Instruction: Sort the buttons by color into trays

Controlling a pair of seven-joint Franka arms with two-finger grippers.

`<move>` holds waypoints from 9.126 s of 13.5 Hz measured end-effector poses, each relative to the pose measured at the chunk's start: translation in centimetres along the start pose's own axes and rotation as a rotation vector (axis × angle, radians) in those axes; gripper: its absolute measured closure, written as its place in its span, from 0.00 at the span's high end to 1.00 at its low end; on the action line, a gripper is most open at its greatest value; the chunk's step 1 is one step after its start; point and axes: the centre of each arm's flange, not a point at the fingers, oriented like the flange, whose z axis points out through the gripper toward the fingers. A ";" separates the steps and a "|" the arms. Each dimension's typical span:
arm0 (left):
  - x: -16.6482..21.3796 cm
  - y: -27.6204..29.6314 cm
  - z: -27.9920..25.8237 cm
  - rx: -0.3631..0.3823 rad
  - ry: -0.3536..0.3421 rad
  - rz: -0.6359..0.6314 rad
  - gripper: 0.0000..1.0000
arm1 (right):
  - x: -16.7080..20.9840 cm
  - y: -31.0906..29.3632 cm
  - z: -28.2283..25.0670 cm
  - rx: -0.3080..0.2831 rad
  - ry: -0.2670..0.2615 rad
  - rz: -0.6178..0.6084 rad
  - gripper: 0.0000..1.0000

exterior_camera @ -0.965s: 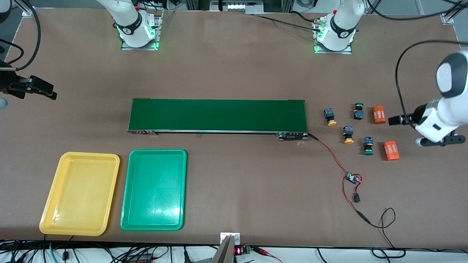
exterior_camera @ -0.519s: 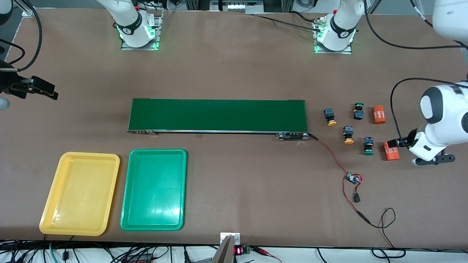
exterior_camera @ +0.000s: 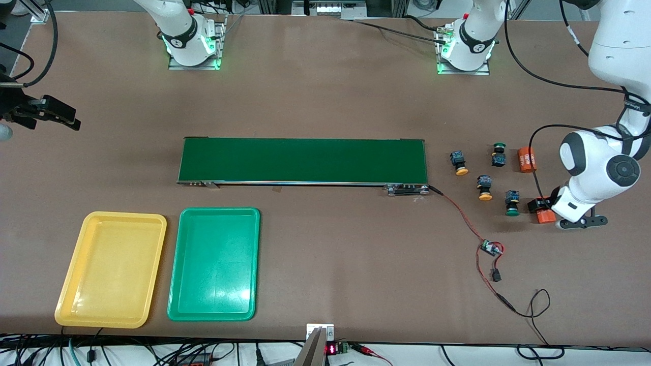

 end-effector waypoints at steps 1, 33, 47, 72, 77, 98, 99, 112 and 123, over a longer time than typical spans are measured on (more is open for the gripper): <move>-0.1 0.0 0.2 0.000 -0.003 0.000 0.63 | 0.0 0.0 0.1 0.000 -0.002 0.001 1.00; -13.3 44.2 -12.4 -0.216 -0.124 1.612 0.75 | 0.2 0.9 0.1 0.000 0.017 0.016 1.00; -2.2 24.9 -18.4 -0.095 -0.230 0.676 1.00 | 0.1 0.8 0.2 0.000 0.010 0.015 1.00; -0.5 12.7 -5.6 0.006 -0.235 0.341 0.33 | -0.6 1.2 -0.2 -0.021 -0.015 0.017 1.00; -1.8 24.5 -16.4 -0.082 -0.321 0.363 0.33 | -0.6 1.2 -0.2 -0.021 -0.015 0.017 1.00; -8.5 41.1 -19.9 -0.082 -0.311 0.017 1.00 | -0.6 1.2 -0.2 -0.021 -0.015 0.017 1.00; -7.0 38.9 -20.6 -0.069 -0.305 -0.014 1.00 | -0.6 1.2 -0.2 -0.021 -0.015 0.017 1.00; -8.2 15.3 -4.4 0.076 -0.511 0.150 1.00 | -0.5 0.6 -0.3 -0.021 -0.012 0.006 1.00; -11.7 11.8 0.2 0.032 -0.449 0.204 0.52 | -0.3 0.6 0.1 -0.022 -0.019 0.006 1.00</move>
